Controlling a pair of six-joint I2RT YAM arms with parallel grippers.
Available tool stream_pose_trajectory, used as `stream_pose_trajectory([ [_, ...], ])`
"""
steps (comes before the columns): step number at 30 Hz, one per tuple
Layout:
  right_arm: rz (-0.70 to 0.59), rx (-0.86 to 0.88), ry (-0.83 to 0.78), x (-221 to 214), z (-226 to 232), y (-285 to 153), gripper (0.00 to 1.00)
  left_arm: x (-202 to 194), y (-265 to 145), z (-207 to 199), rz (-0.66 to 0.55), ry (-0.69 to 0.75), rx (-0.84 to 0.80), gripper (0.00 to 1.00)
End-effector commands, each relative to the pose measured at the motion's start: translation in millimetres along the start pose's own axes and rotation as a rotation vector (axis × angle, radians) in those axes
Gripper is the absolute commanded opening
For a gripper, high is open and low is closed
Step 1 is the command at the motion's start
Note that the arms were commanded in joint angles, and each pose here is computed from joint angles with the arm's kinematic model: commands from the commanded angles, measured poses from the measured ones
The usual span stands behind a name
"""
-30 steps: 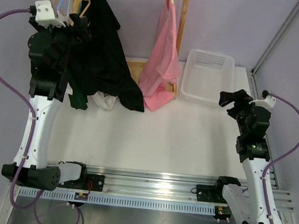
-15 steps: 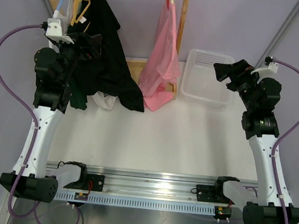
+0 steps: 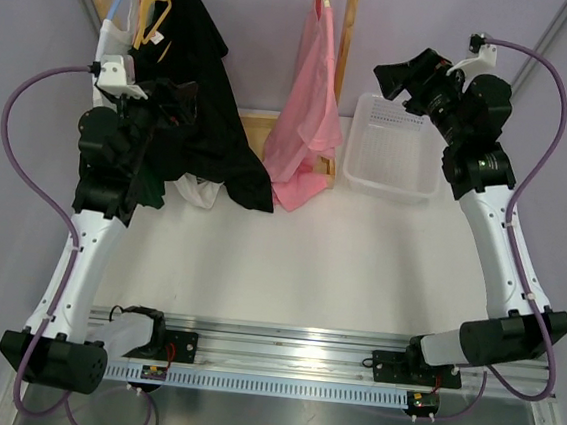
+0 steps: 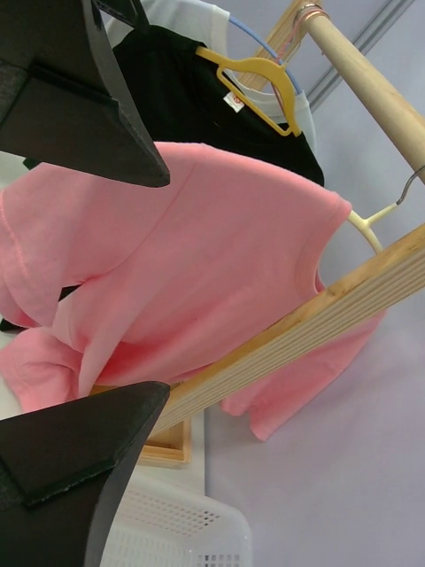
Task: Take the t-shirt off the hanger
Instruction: Grab a hanger with a tshirt on it with the right arm
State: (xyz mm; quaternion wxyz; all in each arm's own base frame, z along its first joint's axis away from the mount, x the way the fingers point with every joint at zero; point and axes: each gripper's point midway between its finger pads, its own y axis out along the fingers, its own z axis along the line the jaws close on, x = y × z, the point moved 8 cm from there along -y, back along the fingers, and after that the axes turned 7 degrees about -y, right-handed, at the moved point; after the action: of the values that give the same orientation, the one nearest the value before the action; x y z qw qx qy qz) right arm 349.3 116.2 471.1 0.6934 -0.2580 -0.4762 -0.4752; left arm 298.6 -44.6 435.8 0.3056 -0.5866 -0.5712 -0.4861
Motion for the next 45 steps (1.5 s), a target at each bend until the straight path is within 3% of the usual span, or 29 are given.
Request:
stream_pose_trajectory([
  [1, -0.067, 0.052, -0.031, 27.0, 15.5, 2.6, 0.99, 28.9, -16.2, -4.3, -0.18, -0.037, 0.033, 0.99],
  [5, -0.072, 0.098, -0.018, 34.2, 20.4, 13.5, 0.99, 29.1, -31.3, -6.5, -0.248, -0.055, 0.001, 0.99],
  [13, -0.074, 0.124, -0.011, 29.2, 15.6, 35.0, 0.99, 28.5, -41.3, -8.8, -0.254, -0.014, -0.032, 0.99],
  [18, -0.082, 0.144, -0.026, 29.0, 17.3, 41.1, 1.0, 28.3, -51.9, -1.5, -0.368, 0.017, -0.005, 0.99],
  [33, -0.108, 0.096, -0.073, 32.6, 39.2, 51.2, 1.0, 3.3, -33.4, 5.5, -0.13, 0.152, -0.007, 0.99],
  [45, -0.064, -0.092, -0.223, 13.7, 85.1, 81.6, 0.97, -10.8, -46.9, 9.0, -0.103, 0.183, -0.021, 0.99],
])
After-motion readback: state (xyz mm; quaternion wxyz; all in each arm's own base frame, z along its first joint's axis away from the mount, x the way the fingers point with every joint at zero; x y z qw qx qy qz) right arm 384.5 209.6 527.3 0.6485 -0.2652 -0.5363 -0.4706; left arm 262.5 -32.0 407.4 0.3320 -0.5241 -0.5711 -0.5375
